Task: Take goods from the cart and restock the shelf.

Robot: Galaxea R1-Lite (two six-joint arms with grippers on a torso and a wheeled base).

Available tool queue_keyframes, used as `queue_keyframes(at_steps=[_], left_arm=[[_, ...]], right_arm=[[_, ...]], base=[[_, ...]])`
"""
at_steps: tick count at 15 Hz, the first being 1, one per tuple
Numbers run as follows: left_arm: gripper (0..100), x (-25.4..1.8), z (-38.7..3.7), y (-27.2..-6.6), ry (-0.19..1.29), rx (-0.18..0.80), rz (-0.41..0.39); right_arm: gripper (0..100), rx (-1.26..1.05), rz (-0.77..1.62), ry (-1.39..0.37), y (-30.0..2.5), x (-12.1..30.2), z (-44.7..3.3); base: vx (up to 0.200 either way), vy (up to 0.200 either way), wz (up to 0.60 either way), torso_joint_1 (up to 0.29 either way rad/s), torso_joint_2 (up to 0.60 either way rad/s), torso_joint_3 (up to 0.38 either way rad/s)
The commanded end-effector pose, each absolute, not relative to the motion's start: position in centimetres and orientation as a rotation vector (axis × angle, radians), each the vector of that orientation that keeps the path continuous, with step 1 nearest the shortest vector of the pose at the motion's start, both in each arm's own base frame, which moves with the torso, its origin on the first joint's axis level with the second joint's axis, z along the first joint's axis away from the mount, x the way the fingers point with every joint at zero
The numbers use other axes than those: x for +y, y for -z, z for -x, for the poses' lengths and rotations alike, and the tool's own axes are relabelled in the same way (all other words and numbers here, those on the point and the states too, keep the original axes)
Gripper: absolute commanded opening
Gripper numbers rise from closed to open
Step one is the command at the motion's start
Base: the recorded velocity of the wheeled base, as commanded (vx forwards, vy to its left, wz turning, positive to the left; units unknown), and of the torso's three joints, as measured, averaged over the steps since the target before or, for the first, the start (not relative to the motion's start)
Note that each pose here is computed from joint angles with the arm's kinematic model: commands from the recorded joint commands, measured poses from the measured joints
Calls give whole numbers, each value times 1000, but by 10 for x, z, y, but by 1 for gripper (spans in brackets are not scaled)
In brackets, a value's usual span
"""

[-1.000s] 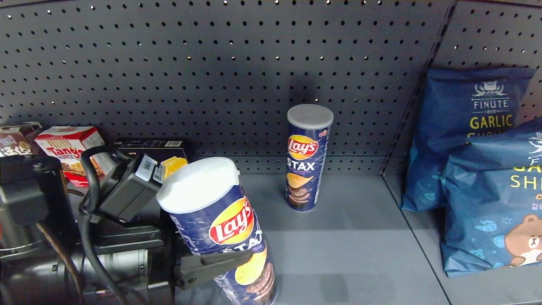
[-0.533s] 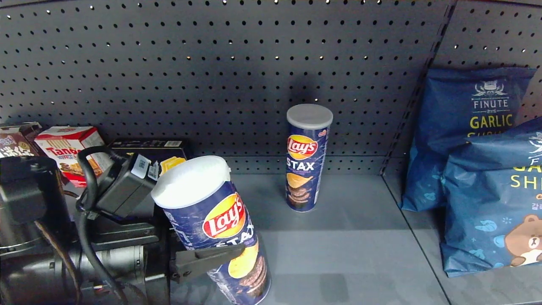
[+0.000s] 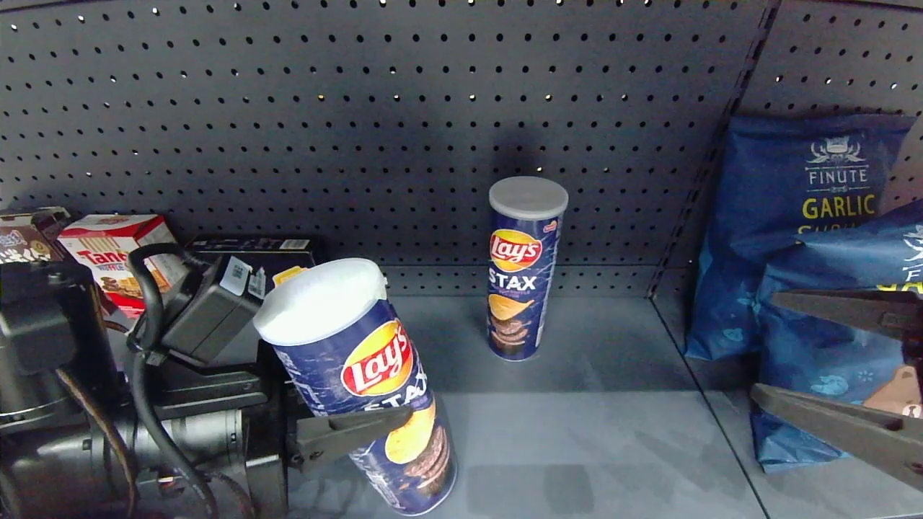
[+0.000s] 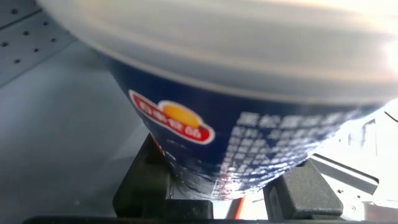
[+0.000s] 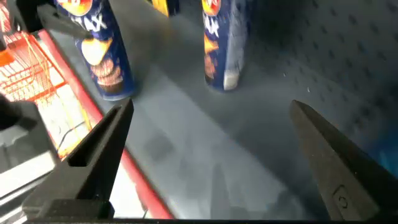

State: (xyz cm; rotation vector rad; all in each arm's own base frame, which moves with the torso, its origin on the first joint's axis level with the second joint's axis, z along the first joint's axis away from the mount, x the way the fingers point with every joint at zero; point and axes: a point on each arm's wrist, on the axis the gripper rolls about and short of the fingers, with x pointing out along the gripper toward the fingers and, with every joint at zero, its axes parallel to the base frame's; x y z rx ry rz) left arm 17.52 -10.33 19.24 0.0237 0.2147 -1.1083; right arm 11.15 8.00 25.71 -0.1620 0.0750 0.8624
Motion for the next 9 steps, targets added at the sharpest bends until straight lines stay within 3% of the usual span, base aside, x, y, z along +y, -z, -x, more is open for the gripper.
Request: queue_keyframes(at_steps=[1,9], left_arm=[[0,-102,-177,-193,1099,210,-23],[0,-101,-179,-197,1095,195,-23]], right_arm=[[100,153,181,-907,-243,112,-140],[100,141,192,-866,-224,162,-203]], base=[[0,0,0,0,0,0],[0,0,0,0,0,0]])
